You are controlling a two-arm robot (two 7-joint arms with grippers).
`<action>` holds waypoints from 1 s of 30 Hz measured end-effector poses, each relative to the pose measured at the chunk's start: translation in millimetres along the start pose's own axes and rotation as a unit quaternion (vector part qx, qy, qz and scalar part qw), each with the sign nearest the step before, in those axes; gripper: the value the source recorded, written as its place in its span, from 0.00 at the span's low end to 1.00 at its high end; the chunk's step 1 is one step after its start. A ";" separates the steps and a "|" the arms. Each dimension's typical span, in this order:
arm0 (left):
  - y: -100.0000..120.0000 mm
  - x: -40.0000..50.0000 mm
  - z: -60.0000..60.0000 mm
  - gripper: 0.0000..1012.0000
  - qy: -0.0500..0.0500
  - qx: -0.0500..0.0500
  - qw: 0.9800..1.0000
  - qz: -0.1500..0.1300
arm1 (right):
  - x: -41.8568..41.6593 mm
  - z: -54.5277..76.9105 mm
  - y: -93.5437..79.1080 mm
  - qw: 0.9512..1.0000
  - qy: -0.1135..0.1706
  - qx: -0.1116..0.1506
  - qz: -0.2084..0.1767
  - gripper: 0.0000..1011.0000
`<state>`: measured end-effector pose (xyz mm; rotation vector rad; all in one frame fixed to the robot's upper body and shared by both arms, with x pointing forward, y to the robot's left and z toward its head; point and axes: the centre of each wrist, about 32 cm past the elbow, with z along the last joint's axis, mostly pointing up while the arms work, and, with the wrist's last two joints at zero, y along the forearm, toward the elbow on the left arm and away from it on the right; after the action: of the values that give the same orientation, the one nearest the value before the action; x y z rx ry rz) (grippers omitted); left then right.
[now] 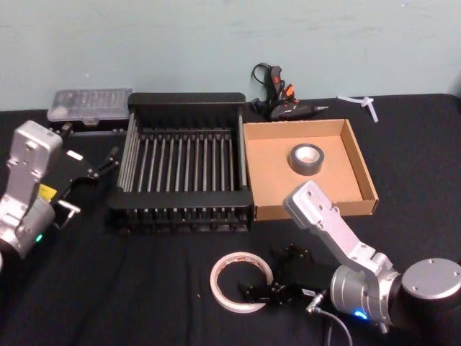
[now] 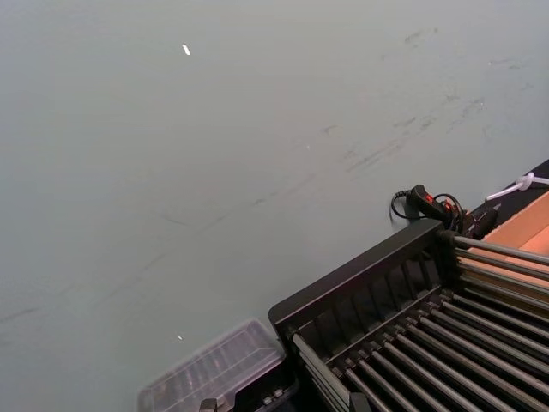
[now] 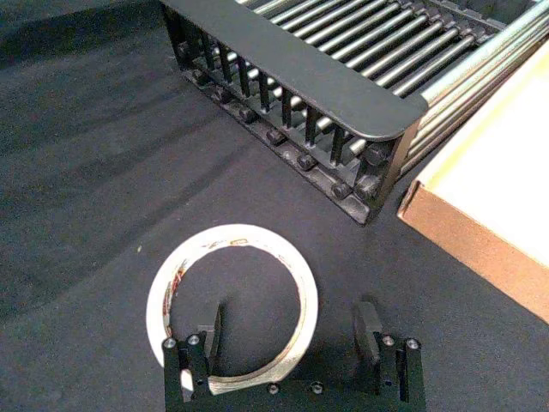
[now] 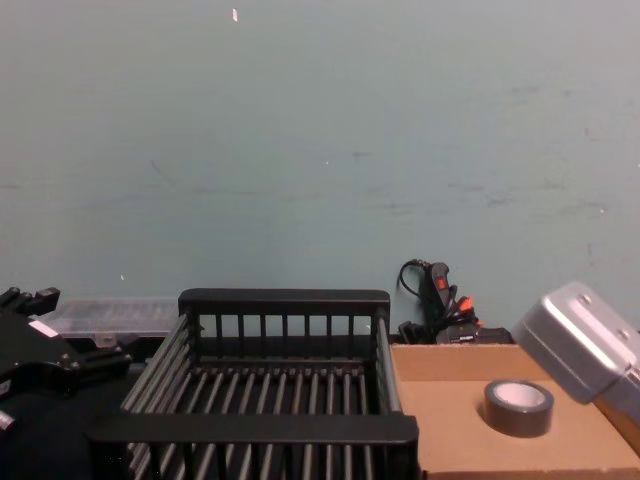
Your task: Pick up the white tape and place it into the black box , Pick up the silver tape and place it into the brown box.
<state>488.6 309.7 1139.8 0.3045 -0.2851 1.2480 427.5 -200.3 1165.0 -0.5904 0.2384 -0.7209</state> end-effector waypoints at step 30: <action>0.0 0.0 0.0 0.99 0.000 0.000 1.000 0.000 | -0.5 0.0 1.6 1.000 0.001 0.001 -0.004 0.99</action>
<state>488.6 309.7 1139.8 0.3046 -0.2851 1.2479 428.0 -199.0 1164.1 -0.5893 0.2373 -0.7288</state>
